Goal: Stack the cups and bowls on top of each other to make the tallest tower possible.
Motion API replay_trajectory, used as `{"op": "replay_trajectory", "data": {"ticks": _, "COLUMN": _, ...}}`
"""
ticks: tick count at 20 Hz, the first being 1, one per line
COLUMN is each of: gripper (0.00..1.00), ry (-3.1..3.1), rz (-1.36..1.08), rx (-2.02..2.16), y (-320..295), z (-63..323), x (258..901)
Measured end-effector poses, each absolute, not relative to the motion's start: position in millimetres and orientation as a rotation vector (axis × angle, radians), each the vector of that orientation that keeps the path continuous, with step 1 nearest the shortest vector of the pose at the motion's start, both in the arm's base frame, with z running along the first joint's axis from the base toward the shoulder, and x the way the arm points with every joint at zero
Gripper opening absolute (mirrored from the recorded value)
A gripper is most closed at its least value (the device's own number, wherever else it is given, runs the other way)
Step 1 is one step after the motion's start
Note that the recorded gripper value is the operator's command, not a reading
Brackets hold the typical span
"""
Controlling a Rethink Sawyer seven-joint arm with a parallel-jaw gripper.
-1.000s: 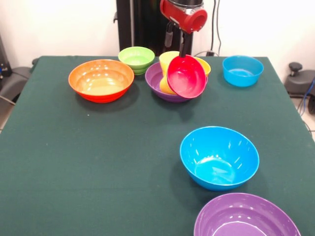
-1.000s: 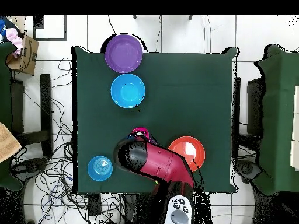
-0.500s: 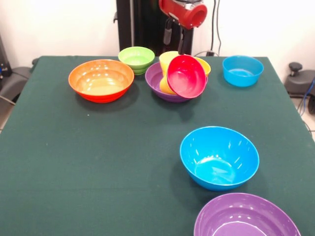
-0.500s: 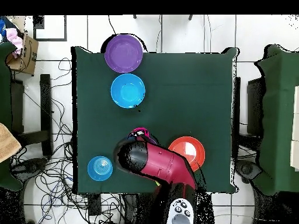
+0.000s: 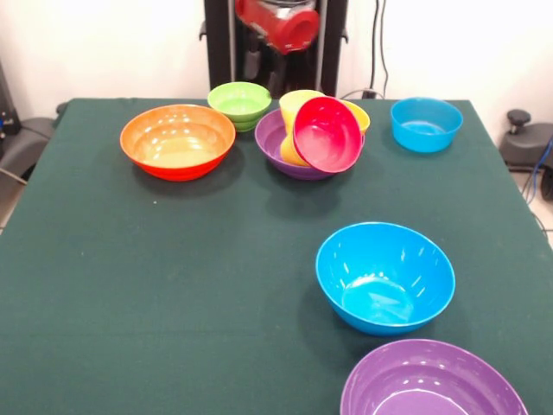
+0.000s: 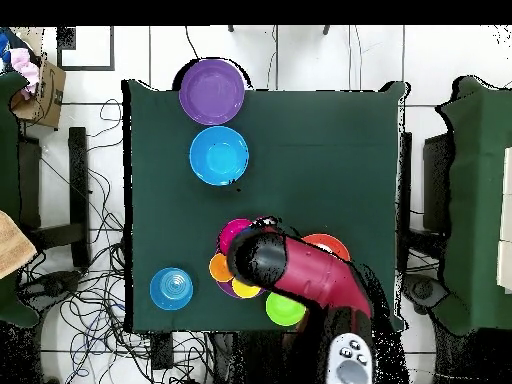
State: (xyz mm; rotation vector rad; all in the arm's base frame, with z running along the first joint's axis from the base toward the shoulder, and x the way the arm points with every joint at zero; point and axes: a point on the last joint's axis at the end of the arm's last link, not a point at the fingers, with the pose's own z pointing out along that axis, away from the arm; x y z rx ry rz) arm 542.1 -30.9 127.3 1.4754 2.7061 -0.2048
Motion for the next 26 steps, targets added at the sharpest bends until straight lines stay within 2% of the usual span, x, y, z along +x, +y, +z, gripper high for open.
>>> {"op": "replay_trajectory", "data": {"ticks": 3, "gripper": 1.0, "ry": 2.703, "rz": -0.235, "rx": 1.495, "y": -71.6, "z": 124.1, "x": 552.9}}
{"op": "replay_trajectory", "data": {"ticks": 13, "gripper": 1.0, "ry": 2.709, "rz": -0.296, "rx": 1.4, "y": -150.8, "z": 95.4, "x": 584.4}}
{"op": "replay_trajectory", "data": {"ticks": 19, "gripper": 1.0, "ry": 2.748, "rz": -0.313, "rx": 1.32, "y": -164.3, "z": 69.5, "x": 593.8}}
{"op": "replay_trajectory", "data": {"ticks": 26, "gripper": 1.0, "ry": 2.854, "rz": -0.307, "rx": 1.25, "y": -150.9, "z": 18.2, "x": 583.5}}
